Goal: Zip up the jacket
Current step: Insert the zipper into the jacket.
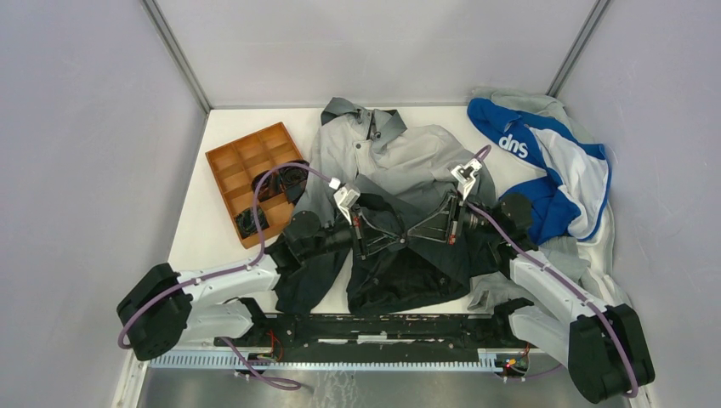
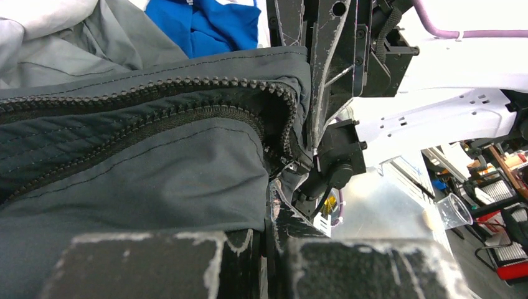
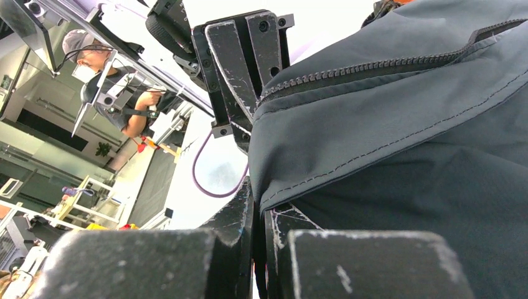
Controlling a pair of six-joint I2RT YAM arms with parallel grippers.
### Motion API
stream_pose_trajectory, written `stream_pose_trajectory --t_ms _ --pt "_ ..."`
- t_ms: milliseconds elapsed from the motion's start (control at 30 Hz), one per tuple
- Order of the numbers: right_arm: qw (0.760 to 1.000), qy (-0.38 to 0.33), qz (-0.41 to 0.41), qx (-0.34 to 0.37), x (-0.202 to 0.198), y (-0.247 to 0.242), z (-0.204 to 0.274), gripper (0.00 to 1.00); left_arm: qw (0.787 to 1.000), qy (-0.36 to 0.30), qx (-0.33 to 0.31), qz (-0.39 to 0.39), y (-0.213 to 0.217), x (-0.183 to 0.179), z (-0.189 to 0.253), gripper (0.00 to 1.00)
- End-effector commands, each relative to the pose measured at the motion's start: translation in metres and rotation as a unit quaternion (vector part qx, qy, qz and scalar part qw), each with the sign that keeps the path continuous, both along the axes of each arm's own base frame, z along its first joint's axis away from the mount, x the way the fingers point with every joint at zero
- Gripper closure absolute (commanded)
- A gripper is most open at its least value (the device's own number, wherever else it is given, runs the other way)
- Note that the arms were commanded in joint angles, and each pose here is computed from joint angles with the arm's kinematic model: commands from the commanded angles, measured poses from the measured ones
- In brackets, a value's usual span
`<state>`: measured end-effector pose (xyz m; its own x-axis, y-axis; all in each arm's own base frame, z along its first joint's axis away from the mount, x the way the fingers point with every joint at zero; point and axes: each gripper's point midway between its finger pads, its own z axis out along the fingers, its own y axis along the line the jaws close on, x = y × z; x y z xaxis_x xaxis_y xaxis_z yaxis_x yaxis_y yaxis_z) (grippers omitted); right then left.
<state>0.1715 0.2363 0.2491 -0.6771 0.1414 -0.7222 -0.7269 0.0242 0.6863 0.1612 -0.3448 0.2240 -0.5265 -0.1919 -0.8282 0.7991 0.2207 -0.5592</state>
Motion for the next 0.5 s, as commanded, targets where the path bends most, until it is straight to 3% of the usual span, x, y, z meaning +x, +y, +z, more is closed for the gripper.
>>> stream_pose_trajectory --t_ms 0,133,467 --pt "0.999 -0.032 -0.043 -0.003 0.019 0.000 0.006 1.00 0.998 0.044 0.031 -0.042 -0.003 -0.016 -0.021 0.98" --pt "0.993 -0.009 -0.077 -0.094 0.035 -0.007 -0.039 1.00 0.997 0.066 0.022 -0.040 0.001 -0.018 -0.021 0.98" --pt "0.986 0.030 -0.089 -0.140 0.035 -0.017 -0.081 0.98 0.981 0.173 0.066 -0.062 -0.003 -0.021 -0.058 0.98"
